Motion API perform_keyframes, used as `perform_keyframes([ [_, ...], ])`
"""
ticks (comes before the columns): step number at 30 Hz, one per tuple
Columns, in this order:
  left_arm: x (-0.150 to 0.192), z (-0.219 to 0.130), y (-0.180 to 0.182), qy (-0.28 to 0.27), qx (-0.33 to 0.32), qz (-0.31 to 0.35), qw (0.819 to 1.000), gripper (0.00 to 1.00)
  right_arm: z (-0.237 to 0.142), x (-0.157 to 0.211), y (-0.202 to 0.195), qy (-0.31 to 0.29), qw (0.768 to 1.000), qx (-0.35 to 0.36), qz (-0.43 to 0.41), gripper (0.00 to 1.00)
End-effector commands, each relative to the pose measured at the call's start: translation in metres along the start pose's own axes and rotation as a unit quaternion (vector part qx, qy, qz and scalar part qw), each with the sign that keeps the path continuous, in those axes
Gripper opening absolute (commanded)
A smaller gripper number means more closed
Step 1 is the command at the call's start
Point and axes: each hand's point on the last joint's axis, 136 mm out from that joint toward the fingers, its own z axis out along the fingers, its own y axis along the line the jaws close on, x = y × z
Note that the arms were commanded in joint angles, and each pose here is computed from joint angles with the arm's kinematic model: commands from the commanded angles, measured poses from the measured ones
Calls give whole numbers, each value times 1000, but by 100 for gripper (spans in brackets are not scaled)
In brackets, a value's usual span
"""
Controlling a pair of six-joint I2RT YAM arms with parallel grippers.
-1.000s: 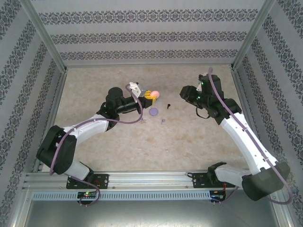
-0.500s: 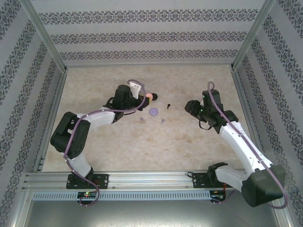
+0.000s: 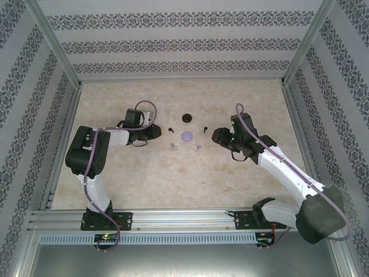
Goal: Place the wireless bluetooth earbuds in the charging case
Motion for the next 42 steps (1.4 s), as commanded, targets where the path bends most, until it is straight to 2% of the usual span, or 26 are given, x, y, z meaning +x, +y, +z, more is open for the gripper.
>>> perform_keyframes([
  [1,18,4,13,46,-6,-36,998,0,-1,-7,18,-11,1000,-6,-17,50],
  [2,19,4,19,48,-14,-42,998,0,1,-6,20,-8,1000,-3,-21,51],
  [5,18,1,34,48,-42,-56,996,14,4,-1,26,-3,999,5,-36,54],
  [7,16,-3,43,49,-62,-61,995,31,4,2,31,-1,999,11,-44,57],
  [12,8,-17,60,37,-94,-69,993,63,3,3,40,-4,998,21,-61,60],
  [16,-7,-39,68,13,-109,-71,991,78,8,-1,47,-2,997,29,-73,60],
  [21,-37,-77,53,-39,-107,-54,992,85,26,-8,53,14,994,53,-97,61],
  [22,-46,-86,46,-52,-104,-45,992,99,32,-9,53,20,993,60,-104,61],
  [27,-83,-136,0,-129,-81,0,988,100,66,-8,51,55,987,99,-117,63],
  [32,-113,-190,-43,-222,-59,29,973,100,100,-3,59,80,980,132,-128,67],
  [37,-124,-220,-48,-291,-68,1,954,99,127,2,68,101,969,174,-142,72],
  [42,-125,-225,-53,-302,-56,-2,952,99,146,2,65,107,959,220,-143,73],
])
